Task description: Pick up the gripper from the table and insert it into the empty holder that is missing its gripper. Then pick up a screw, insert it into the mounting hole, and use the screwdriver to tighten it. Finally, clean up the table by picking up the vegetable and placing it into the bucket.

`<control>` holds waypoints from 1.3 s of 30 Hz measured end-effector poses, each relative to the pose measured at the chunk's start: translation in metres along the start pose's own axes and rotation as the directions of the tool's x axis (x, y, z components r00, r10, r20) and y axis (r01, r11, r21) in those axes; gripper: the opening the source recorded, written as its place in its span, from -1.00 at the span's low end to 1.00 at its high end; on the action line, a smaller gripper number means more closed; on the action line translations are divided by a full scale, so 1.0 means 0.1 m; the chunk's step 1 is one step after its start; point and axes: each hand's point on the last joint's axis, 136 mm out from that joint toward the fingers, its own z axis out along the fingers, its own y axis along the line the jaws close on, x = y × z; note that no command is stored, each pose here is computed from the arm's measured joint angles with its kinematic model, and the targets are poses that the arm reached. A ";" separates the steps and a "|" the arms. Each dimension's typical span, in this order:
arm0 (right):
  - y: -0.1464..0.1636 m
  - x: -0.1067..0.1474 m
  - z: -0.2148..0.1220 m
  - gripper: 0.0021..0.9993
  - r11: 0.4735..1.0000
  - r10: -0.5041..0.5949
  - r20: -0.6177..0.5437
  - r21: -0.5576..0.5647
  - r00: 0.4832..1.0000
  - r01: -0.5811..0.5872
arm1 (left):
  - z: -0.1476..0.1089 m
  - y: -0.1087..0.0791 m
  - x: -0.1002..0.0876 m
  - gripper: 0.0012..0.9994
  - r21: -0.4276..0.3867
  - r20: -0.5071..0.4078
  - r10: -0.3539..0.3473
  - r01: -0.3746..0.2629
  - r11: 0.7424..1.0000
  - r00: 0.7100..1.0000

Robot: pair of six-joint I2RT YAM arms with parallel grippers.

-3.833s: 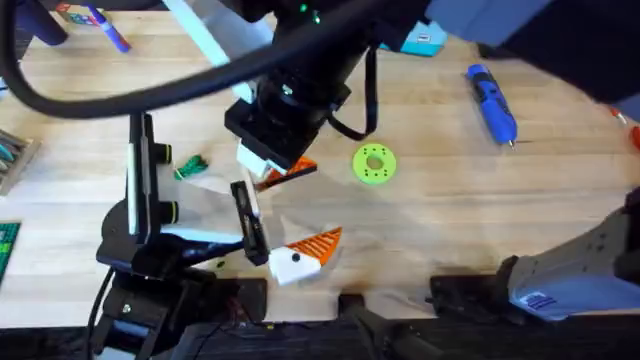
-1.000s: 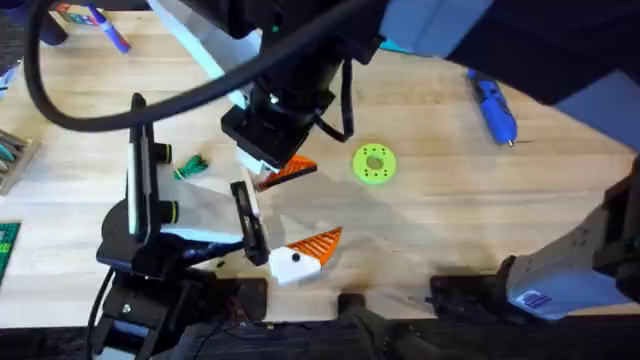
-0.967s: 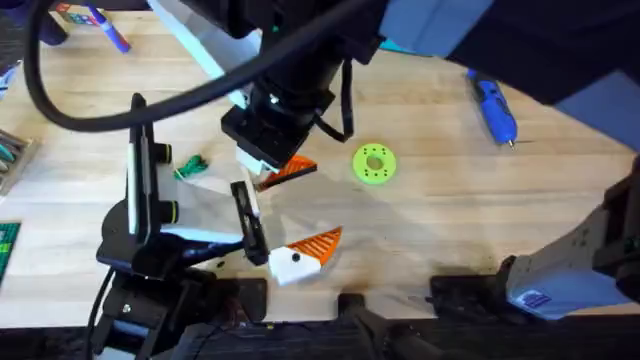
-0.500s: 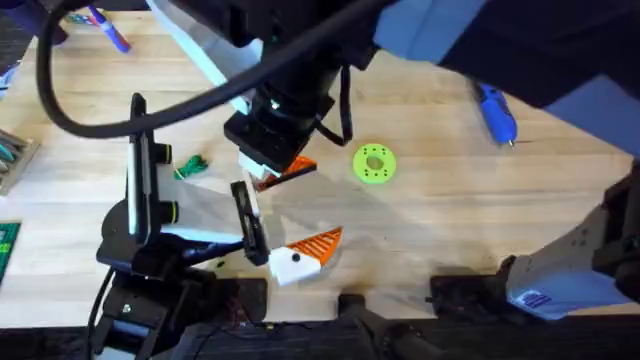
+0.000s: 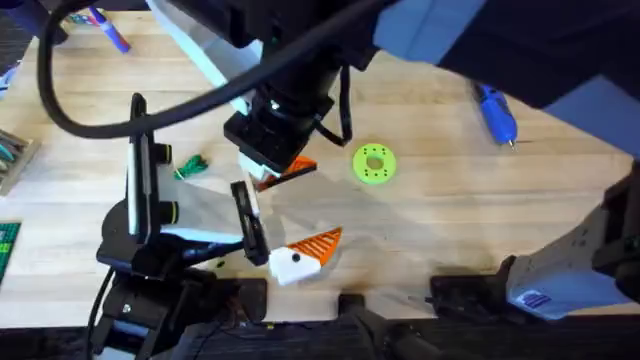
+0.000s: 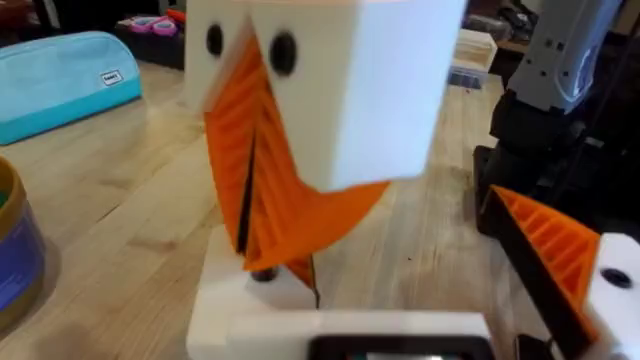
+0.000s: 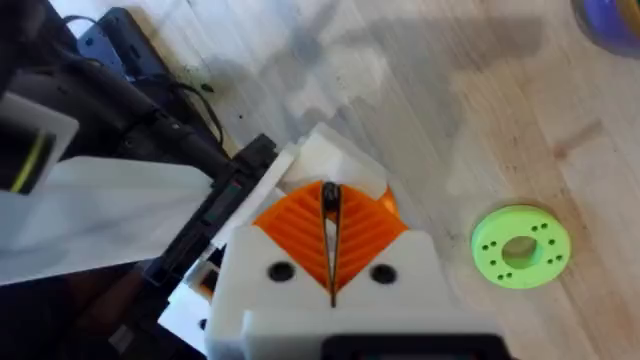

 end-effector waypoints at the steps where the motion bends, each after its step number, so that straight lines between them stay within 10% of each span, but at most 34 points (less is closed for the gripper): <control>1: 0.00 0.00 0.00 -0.98 1.000 0.000 0.000 0.000 1.000 0.000 | 0.00 0.00 0.00 0.98 0.000 0.000 0.000 0.000 1.000 1.000; 13: 0.01 0.00 0.00 -0.95 1.000 0.002 0.000 -0.003 1.000 -0.002 | 0.00 0.00 0.00 0.98 0.000 0.000 0.000 0.000 1.000 1.000; 39: -0.02 0.01 0.00 0.26 1.000 0.013 -0.003 0.011 1.000 -0.013 | 0.00 0.00 0.00 0.98 0.000 0.000 0.000 0.000 1.000 1.000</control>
